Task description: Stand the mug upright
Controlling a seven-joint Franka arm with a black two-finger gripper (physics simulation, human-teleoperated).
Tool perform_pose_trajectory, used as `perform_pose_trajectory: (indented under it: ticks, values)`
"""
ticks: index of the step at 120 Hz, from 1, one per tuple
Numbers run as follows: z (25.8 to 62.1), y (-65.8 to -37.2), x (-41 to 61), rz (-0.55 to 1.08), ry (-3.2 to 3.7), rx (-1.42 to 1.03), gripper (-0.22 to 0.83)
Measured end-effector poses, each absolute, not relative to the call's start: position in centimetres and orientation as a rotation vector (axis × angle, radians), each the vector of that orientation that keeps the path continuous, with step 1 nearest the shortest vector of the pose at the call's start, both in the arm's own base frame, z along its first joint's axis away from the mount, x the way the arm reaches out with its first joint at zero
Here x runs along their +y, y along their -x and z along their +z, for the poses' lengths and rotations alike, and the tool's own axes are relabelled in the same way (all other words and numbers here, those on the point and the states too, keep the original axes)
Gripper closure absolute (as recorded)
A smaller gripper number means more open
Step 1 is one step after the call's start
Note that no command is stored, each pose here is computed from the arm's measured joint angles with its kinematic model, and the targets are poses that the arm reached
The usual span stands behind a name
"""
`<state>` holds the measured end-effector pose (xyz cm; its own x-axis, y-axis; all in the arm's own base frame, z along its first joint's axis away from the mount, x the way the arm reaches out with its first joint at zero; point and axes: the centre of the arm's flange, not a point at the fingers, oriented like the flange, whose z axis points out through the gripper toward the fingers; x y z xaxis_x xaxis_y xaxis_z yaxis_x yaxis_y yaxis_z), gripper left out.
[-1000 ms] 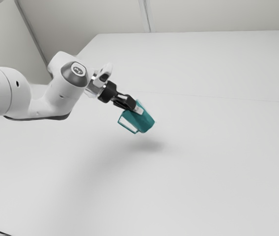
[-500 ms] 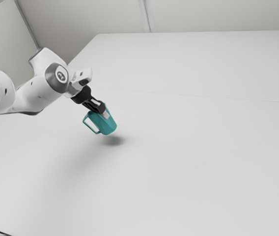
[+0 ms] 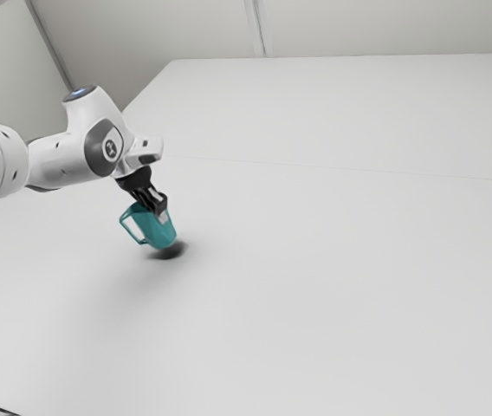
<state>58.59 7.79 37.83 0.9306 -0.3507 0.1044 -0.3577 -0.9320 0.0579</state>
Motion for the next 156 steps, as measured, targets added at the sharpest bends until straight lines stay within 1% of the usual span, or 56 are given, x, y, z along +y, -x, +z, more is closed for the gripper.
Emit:
perform_pose_trajectory:
  ticks: [35,69,72,92,99,106,123,145,156]
  values:
    - [35.7,-59.1,8.1,0.028,-3.073,-0.553,0.79]
    - [34.4,-59.2,8.0,-0.015,-3.089,-0.509,0.79]
    - [34.4,-59.2,8.0,-0.015,-3.089,-0.505,0.75]
    - [34.5,-59.1,8.4,-0.013,-3.088,-0.473,0.38]
    - [34.8,-59.1,8.3,-0.007,-3.088,-0.474,0.29]
    - [35.1,-59.2,8.0,0.000,-3.088,-0.478,0.22]
    - [36.9,-59.1,7.3,0.046,-3.086,-0.491,0.11]
    - [40.9,-58.5,7.4,0.112,-3.100,-0.516,0.05]
    - [45.2,-58.9,7.8,0.187,-3.124,-0.536,0.03]
